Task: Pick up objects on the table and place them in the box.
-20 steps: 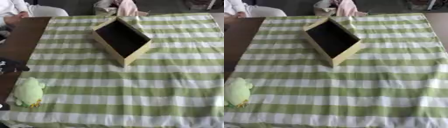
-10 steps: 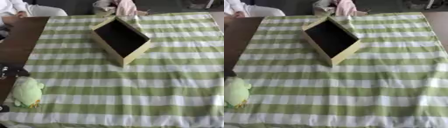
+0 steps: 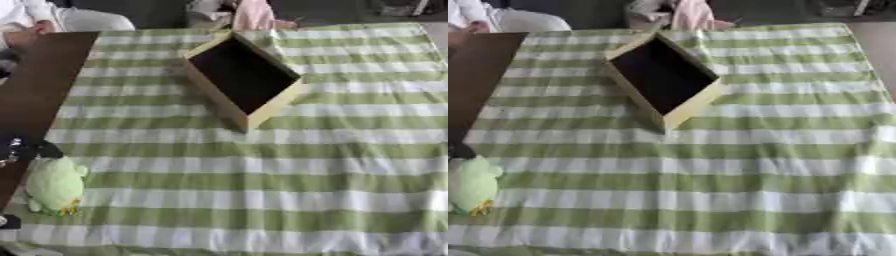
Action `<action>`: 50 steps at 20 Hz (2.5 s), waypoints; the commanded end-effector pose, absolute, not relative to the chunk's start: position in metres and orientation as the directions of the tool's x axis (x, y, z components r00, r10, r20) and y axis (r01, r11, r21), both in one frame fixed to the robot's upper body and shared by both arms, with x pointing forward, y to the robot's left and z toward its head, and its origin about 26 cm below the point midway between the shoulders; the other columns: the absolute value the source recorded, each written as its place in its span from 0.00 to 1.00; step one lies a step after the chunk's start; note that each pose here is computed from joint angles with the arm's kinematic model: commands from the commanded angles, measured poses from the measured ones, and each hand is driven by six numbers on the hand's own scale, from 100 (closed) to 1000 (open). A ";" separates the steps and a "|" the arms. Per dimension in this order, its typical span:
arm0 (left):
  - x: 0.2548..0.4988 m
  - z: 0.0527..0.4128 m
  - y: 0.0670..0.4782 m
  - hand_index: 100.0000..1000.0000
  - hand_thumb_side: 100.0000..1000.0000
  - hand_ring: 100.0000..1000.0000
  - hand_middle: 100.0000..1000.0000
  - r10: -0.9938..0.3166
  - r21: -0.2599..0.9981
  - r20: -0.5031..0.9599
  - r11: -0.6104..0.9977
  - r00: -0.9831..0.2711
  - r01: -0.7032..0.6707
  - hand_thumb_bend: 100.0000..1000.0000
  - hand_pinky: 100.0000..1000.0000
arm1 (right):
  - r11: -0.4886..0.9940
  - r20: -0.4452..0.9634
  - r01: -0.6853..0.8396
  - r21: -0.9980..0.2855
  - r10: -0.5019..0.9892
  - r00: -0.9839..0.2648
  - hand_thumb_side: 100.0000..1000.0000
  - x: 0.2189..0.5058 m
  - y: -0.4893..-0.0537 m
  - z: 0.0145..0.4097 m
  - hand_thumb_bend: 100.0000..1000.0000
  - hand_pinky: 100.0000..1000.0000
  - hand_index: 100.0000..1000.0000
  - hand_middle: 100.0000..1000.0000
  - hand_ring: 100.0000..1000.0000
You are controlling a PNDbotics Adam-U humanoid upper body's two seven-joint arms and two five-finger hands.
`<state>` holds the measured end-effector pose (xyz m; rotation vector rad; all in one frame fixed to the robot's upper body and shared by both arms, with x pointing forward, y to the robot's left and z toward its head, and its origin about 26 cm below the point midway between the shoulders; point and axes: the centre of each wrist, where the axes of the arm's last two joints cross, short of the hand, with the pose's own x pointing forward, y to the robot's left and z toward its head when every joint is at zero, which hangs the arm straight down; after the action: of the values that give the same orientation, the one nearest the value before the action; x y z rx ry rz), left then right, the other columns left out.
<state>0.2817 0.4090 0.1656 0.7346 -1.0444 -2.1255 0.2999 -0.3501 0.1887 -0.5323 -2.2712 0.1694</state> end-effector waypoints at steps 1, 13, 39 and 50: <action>0.284 0.171 0.409 1.00 0.36 0.84 0.86 -0.741 0.834 -0.207 -0.475 -0.639 0.281 0.49 0.73 | 0.904 0.655 0.319 -0.284 0.426 -0.624 1.00 0.300 -0.350 0.197 0.00 0.63 0.81 0.58 0.65; 0.290 0.163 0.404 0.93 0.39 0.68 0.80 -0.738 0.843 -0.170 -0.452 -0.653 0.291 0.44 0.56 | 0.910 0.667 0.309 -0.278 0.414 -0.619 1.00 0.301 -0.349 0.194 0.00 0.63 0.81 0.57 0.64; 0.289 0.155 0.408 0.73 0.17 0.47 0.59 -0.755 0.851 -0.173 -0.437 -0.632 0.290 0.13 0.31 | 0.915 0.683 0.313 -0.255 0.399 -0.612 1.00 0.299 -0.350 0.191 0.00 0.63 0.81 0.57 0.64; 0.299 0.189 0.402 0.61 0.03 0.38 0.48 -0.754 0.918 -0.252 -0.385 -0.607 0.098 0.13 0.16 | 0.912 0.676 0.318 -0.260 0.407 -0.615 1.00 0.298 -0.350 0.194 0.00 0.63 0.81 0.57 0.64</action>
<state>0.2986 0.3995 0.1708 0.8497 -1.2756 -2.0227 0.3005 -0.3478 0.1826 -0.4987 -2.2485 0.1292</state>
